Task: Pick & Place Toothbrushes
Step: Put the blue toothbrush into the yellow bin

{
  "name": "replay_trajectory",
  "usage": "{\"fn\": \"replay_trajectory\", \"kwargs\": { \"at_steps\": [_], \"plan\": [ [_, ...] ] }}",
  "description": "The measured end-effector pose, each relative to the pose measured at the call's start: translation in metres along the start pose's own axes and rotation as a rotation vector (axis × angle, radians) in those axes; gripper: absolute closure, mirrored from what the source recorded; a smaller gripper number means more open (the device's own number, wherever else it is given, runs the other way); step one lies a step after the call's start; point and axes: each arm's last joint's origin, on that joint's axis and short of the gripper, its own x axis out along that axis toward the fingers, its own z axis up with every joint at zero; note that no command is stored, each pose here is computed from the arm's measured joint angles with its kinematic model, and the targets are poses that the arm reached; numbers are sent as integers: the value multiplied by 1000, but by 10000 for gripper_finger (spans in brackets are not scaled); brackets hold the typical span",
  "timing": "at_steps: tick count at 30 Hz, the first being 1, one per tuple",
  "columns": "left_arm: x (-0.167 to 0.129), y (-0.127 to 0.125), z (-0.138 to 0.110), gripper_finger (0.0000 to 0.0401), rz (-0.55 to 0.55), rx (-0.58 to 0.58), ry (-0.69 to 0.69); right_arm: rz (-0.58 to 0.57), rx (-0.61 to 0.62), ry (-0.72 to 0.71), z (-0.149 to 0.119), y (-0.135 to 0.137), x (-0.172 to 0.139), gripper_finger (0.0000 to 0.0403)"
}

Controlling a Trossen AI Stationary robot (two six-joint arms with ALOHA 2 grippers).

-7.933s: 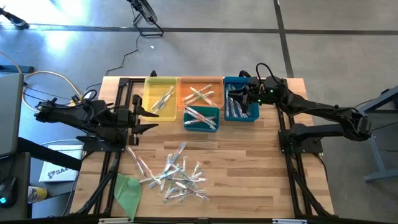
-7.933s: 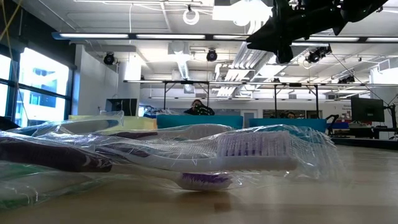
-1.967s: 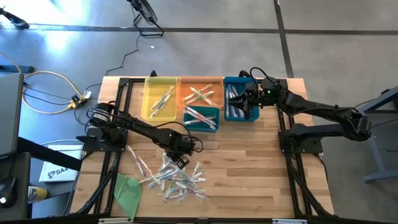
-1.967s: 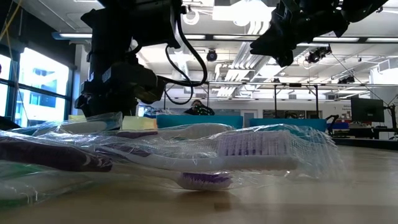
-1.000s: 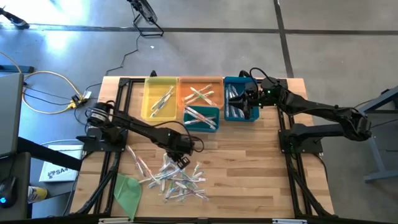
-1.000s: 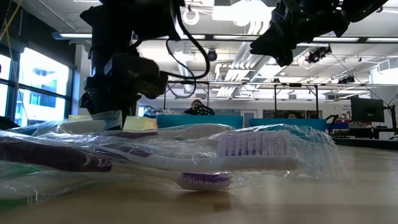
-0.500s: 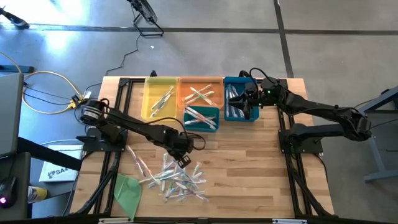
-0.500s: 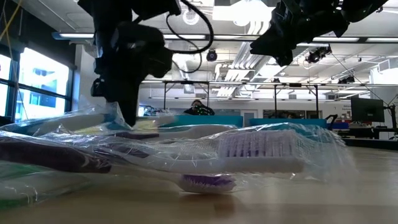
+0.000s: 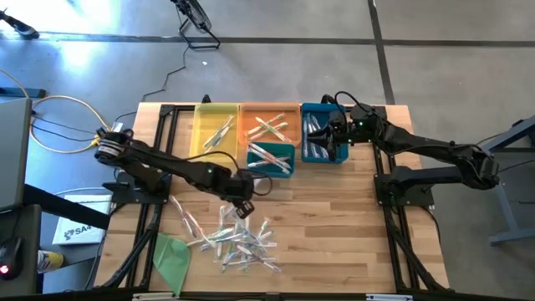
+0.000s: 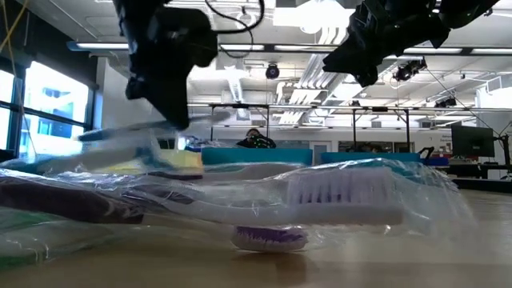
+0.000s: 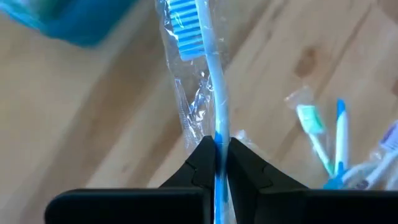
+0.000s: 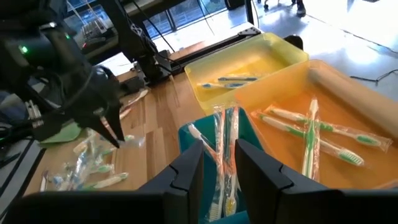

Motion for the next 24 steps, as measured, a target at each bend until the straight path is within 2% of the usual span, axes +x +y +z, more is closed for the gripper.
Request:
{"fn": "replay_trajectory", "kwargs": {
  "at_steps": [7,10,18,22,24],
  "plan": [
    [-30,22,10,386,76,18,-78,-3,0,-5,0,0,0,318],
    [-42,34,22,386,92,31,-151,-4,2,-4,0,0,0,318],
    [-75,87,50,386,175,62,-264,-12,10,2,0,0,0,318],
    [-85,116,63,386,215,52,-289,-12,10,2,0,0,0,318],
    [-87,133,65,386,228,42,-258,-12,10,1,0,0,0,318]
  ]
}}
